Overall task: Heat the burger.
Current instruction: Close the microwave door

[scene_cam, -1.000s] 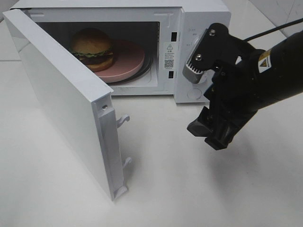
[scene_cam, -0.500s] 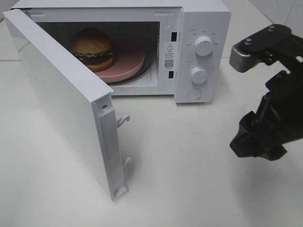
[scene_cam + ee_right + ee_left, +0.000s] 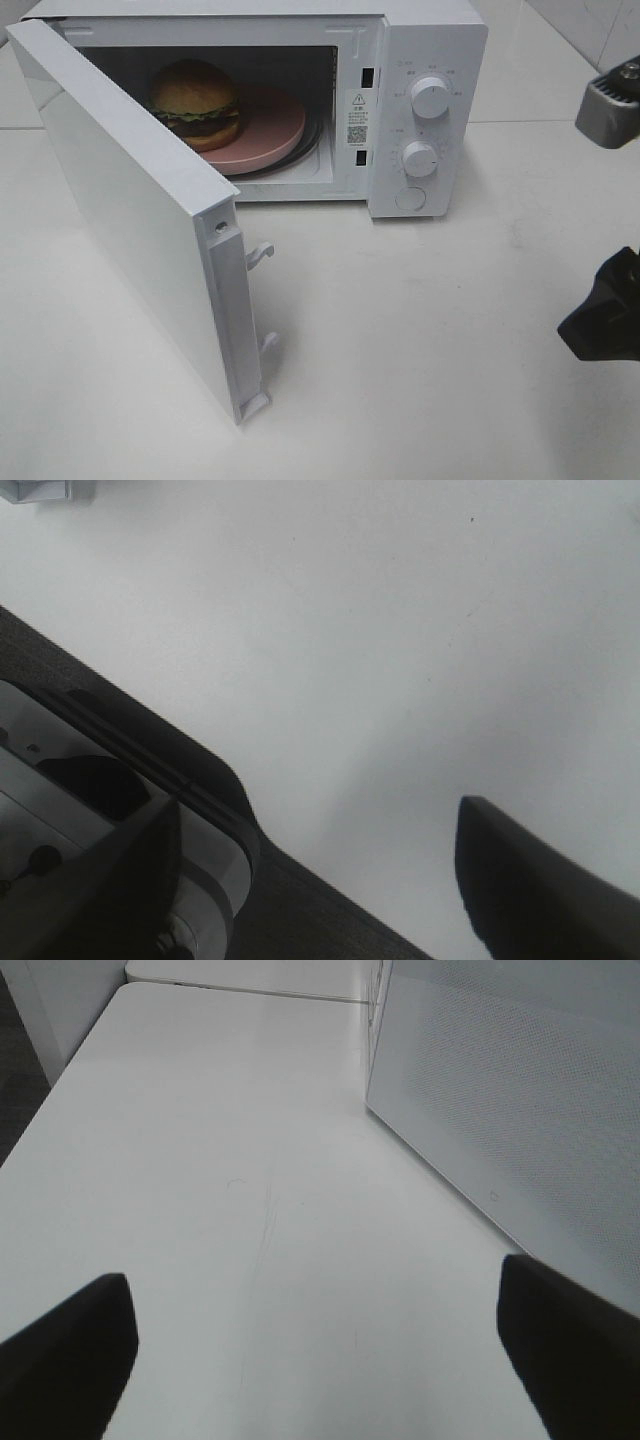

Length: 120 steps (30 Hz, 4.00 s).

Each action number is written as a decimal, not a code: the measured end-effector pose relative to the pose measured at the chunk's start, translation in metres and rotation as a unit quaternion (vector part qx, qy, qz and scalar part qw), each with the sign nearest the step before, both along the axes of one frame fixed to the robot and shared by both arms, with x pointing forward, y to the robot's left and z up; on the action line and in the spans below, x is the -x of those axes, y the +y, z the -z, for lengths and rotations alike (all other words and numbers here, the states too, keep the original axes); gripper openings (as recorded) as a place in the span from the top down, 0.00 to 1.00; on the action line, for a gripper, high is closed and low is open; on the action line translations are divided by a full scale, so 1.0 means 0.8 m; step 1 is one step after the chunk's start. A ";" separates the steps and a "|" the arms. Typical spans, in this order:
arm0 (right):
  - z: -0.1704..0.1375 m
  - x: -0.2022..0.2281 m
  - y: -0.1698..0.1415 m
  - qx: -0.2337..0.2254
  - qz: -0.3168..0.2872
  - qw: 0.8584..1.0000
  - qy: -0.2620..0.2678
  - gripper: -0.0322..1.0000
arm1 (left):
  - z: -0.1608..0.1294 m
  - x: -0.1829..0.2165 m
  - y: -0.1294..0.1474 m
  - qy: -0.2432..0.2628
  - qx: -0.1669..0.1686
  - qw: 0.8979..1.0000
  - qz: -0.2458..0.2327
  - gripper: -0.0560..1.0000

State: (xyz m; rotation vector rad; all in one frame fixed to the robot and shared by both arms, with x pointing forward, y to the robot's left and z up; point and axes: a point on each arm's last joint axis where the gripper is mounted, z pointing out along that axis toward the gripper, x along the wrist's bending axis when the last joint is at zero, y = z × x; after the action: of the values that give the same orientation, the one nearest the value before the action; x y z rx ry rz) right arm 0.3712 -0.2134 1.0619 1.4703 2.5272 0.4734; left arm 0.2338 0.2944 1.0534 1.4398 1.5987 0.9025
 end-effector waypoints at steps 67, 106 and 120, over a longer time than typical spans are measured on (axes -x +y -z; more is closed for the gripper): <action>0.017 0.177 -0.113 -0.113 0.227 0.918 -0.306 0.26 | 0.000 0.000 0.000 0.000 0.000 1.000 0.000 0.10; 0.017 0.177 -0.113 -0.113 0.227 0.918 -0.306 0.26 | 0.000 -0.002 0.000 0.004 0.001 1.000 0.001 0.10; 0.017 0.177 -0.113 -0.113 0.227 0.918 -0.306 0.26 | -0.021 -0.051 0.005 0.009 0.003 1.000 -0.007 0.27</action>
State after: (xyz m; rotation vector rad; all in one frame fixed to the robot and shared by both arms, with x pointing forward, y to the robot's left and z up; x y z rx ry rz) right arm 0.2294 -0.3042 1.0486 1.5956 1.6327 0.9799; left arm 0.2745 0.2988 1.0700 1.4381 1.6256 0.8946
